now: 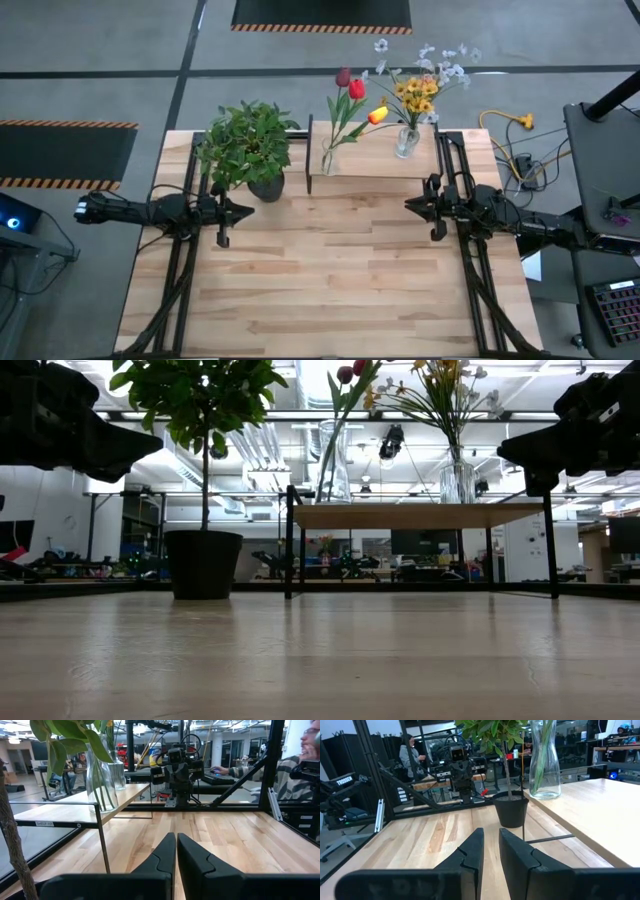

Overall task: Pick and place flowers into a vace then onto a shelf
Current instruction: Return to Home Position

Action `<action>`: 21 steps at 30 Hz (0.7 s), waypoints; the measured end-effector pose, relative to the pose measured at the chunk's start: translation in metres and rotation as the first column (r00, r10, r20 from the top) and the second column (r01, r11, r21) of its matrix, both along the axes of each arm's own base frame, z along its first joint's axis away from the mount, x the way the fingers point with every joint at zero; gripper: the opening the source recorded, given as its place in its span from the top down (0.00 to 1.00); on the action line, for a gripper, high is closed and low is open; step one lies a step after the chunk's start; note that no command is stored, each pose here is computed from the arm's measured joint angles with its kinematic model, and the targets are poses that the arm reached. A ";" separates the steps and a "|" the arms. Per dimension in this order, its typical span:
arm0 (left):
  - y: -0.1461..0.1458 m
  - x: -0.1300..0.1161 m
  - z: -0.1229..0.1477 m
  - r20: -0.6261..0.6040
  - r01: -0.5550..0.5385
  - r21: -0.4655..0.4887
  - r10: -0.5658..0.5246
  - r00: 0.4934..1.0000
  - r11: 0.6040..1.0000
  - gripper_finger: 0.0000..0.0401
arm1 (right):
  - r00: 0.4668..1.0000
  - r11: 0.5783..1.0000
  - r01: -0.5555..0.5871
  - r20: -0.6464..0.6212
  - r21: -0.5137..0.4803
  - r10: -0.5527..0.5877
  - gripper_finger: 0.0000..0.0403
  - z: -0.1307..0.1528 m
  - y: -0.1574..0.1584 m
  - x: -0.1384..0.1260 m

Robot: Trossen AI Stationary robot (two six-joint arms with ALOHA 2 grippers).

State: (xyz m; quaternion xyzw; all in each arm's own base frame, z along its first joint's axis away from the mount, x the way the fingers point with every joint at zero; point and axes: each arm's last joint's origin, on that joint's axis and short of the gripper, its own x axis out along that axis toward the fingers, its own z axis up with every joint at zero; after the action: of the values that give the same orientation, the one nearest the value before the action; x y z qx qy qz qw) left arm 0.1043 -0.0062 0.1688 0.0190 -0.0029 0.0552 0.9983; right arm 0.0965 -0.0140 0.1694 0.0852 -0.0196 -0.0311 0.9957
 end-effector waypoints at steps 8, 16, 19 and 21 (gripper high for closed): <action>0.000 0.000 0.000 0.000 0.004 0.000 -0.004 1.000 1.000 1.00 | 1.000 1.000 0.000 0.000 0.000 0.000 0.87 0.000 0.000 0.000; 0.000 0.000 0.000 0.000 0.005 0.000 -0.005 1.000 1.000 1.00 | 1.000 1.000 0.000 0.000 0.000 0.000 0.87 0.000 0.000 0.000; 0.000 0.000 0.000 0.000 0.004 0.000 -0.004 1.000 1.000 1.00 | 1.000 1.000 0.000 0.000 0.000 0.000 0.87 0.000 0.000 0.000; 0.000 0.000 0.000 0.000 0.004 0.000 -0.004 1.000 1.000 1.00 | 1.000 1.000 0.000 0.000 0.000 0.000 0.87 0.000 0.000 0.000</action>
State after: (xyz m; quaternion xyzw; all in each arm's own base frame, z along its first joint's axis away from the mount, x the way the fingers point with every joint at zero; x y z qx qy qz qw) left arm 0.1043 -0.0063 0.1690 0.0190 -0.0032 0.0532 0.9984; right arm 0.0965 -0.0140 0.1694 0.0852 -0.0196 -0.0311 0.9957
